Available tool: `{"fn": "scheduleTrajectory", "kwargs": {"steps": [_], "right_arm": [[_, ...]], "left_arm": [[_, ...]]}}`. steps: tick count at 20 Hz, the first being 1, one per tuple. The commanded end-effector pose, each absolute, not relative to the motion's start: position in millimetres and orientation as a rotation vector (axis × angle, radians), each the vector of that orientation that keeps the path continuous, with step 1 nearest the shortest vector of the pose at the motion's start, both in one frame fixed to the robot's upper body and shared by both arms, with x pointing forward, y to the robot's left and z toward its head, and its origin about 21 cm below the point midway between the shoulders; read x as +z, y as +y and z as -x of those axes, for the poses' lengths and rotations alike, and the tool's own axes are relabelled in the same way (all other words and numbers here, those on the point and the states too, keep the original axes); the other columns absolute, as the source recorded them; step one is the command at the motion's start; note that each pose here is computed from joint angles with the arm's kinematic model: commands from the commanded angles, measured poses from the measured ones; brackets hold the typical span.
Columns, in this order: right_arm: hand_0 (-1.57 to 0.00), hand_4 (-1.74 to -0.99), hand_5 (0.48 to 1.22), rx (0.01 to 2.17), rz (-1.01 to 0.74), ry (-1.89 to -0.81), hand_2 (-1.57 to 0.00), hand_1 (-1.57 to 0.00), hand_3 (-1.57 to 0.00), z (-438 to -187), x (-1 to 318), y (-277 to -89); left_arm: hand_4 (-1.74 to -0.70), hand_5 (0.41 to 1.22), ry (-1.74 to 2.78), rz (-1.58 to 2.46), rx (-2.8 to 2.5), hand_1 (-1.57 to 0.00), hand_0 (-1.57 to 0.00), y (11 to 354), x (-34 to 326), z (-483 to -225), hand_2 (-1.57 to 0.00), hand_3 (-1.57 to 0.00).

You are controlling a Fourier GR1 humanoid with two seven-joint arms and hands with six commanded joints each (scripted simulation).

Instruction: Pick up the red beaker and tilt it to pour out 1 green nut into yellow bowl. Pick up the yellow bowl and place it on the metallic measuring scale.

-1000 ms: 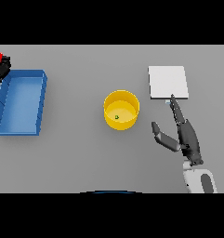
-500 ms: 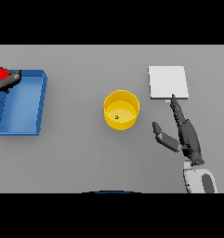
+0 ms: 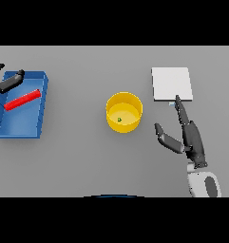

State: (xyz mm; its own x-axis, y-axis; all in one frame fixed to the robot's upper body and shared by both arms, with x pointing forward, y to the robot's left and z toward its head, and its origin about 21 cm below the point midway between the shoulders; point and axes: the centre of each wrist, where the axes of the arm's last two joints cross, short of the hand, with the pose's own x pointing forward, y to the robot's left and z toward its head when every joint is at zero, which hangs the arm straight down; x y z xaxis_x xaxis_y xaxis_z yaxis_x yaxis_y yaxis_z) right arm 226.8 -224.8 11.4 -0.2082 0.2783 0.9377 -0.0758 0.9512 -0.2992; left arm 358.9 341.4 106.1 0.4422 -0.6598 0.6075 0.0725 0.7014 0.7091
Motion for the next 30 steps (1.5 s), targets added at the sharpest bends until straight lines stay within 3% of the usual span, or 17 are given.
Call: {"fn": "scheduleTrajectory", "kwargs": {"steps": [1, 2, 5, 9, 18, 22, 30], "right_arm": [[0.00, -1.144, 0.644, 0.331, 0.158, -1.740, 0.00, 0.00, 0.00, -227, 12, -221.8], [0.00, -1.131, 0.631, 0.364, 0.213, -1.696, 0.00, 0.00, 0.00, -230, 14, -223.5], [0.00, -1.080, 0.662, 0.549, 0.178, -1.740, 0.00, 0.00, 0.00, -235, 22, -223.4], [0.00, -1.128, 0.637, 0.919, 0.309, -1.669, 0.00, 0.00, 0.00, -258, 41, -224.8], [0.00, -1.164, 0.641, 1.653, 0.404, -1.605, 0.00, 0.00, 0.00, -303, 69, -186.2], [0.00, -1.154, 0.639, 1.819, 0.385, -1.532, 0.00, 0.00, 0.00, -316, 62, -177.7], [0.00, -1.164, 0.670, 2.038, 0.326, -1.346, 0.00, 0.00, 0.00, -341, 56, -142.7]], "left_arm": [[-0.78, 0.631, -1.047, -0.664, -0.498, -0.07, -0.08, 341, 108, -359, -0.07, -0.07], [-0.78, 0.633, -1.060, -0.653, -0.482, -0.06, -0.06, 339, 105, -361, -0.06, -0.06], [-0.79, 0.652, -1.138, -0.607, -0.458, -0.03, -0.03, 334, 104, -357, -0.03, -0.03], [-0.80, 0.673, -1.145, -0.578, -0.449, -0.01, -0.01, 328, 100, -355, -0.01, -0.01], [-0.81, 0.689, -1.132, -0.566, -0.445, 0.00, 0.00, 330, 101, -352, 0.00, 0.00], [-0.81, 0.695, -1.140, -0.567, -0.450, 0.00, 0.00, 334, 104, -350, 0.00, 0.00], [-0.81, 0.700, -1.142, -0.575, -0.454, 0.00, 0.00, 338, 105, -351, 0.00, 0.00]]}}
